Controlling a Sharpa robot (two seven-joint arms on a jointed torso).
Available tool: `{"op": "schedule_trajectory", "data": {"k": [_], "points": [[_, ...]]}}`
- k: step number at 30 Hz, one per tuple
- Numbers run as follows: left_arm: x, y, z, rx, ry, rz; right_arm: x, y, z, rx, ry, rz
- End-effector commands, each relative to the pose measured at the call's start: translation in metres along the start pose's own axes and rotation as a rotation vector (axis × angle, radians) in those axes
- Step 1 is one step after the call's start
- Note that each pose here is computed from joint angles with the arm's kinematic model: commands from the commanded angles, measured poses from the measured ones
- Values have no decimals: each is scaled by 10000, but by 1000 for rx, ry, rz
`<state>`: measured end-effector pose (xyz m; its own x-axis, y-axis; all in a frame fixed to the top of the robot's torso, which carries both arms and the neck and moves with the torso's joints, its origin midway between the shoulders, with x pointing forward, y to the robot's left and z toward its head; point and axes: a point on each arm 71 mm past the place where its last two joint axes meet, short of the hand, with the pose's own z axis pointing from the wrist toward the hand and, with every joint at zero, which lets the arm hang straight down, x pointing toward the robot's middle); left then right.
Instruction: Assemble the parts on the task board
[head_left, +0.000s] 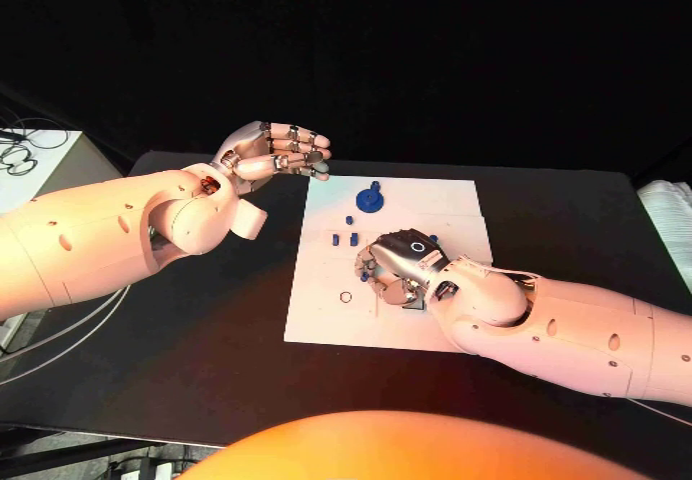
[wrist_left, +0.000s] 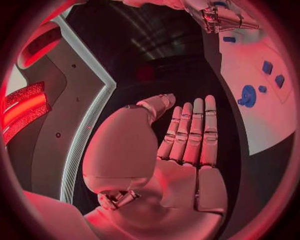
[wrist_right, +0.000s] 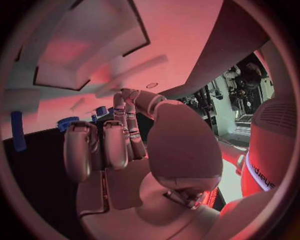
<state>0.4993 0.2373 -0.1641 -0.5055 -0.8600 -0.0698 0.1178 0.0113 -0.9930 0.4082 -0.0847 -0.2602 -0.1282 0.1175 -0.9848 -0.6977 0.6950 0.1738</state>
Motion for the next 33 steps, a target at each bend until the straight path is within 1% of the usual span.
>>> {"op": "schedule_trajectory", "data": {"k": [1,5,10,26,33], "points": [[17,-6,4,6,18,-9,27,18,-16,-15,25,1],[8,-5,3,5,14,-7,31,10,-27,-9,32,3],[-4,-3,0,5,10,-6,21,-12,-39,2,19,5],[-11,0,1,2,8,-5,-51,-12,-71,2,-68,29],[-13,2,2,1,9,-5,-122,-18,-147,3,-121,61]]}}
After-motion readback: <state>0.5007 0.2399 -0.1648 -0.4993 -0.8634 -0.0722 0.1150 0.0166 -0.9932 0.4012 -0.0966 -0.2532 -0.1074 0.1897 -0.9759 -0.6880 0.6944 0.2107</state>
